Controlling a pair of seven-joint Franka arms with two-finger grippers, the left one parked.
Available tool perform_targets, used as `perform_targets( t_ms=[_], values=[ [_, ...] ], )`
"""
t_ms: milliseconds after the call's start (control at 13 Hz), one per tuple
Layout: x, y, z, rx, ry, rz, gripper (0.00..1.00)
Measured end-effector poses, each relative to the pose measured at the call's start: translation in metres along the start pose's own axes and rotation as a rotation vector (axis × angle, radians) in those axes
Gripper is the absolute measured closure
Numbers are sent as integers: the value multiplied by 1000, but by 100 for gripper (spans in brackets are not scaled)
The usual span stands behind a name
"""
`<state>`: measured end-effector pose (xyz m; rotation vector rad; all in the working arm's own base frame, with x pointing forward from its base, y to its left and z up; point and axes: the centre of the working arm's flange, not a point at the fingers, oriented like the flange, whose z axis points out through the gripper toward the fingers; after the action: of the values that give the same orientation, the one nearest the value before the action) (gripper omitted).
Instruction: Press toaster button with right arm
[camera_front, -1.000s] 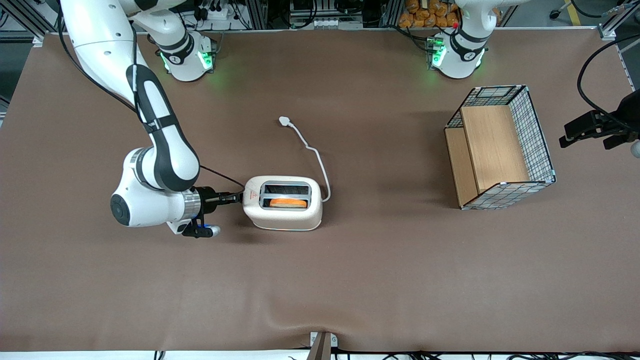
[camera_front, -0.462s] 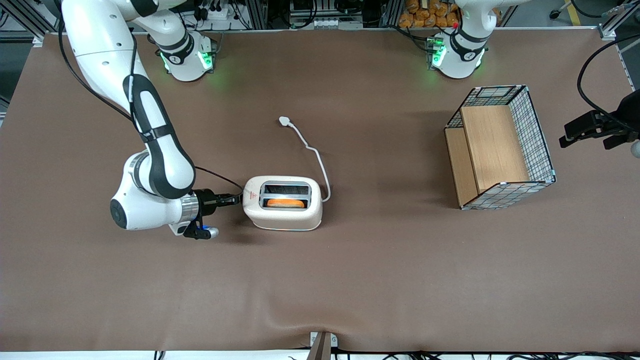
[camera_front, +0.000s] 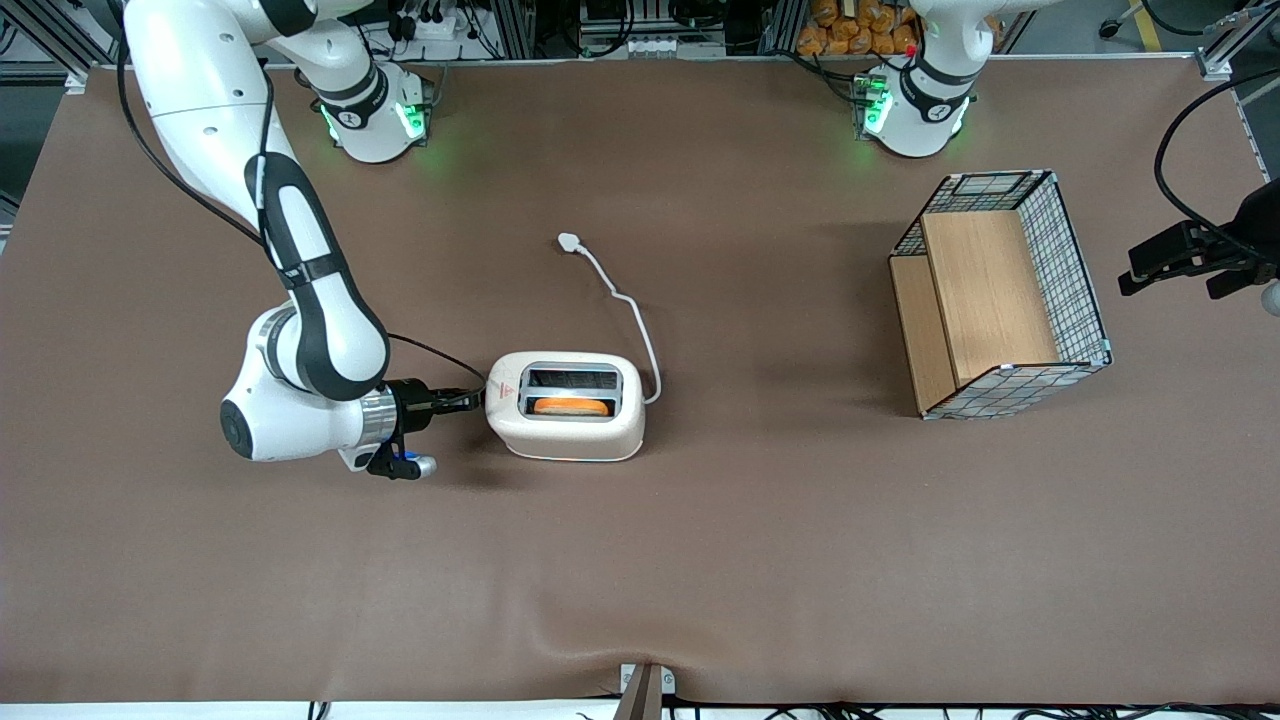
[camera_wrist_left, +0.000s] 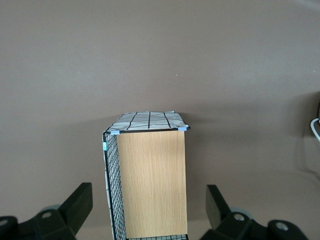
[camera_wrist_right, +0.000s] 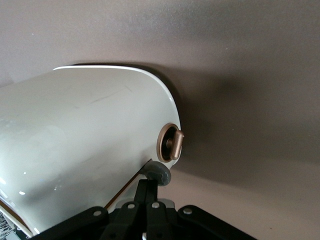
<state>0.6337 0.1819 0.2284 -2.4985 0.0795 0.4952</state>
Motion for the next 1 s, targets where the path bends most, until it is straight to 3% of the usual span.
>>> perform_targets(
  t_ms=[385, 846, 1000],
  values=[
    [2, 10, 1, 48, -11, -24, 99],
    [2, 9, -1, 56, -15, -26, 99],
    [2, 8, -7, 62, -33, -29, 99]
  ],
)
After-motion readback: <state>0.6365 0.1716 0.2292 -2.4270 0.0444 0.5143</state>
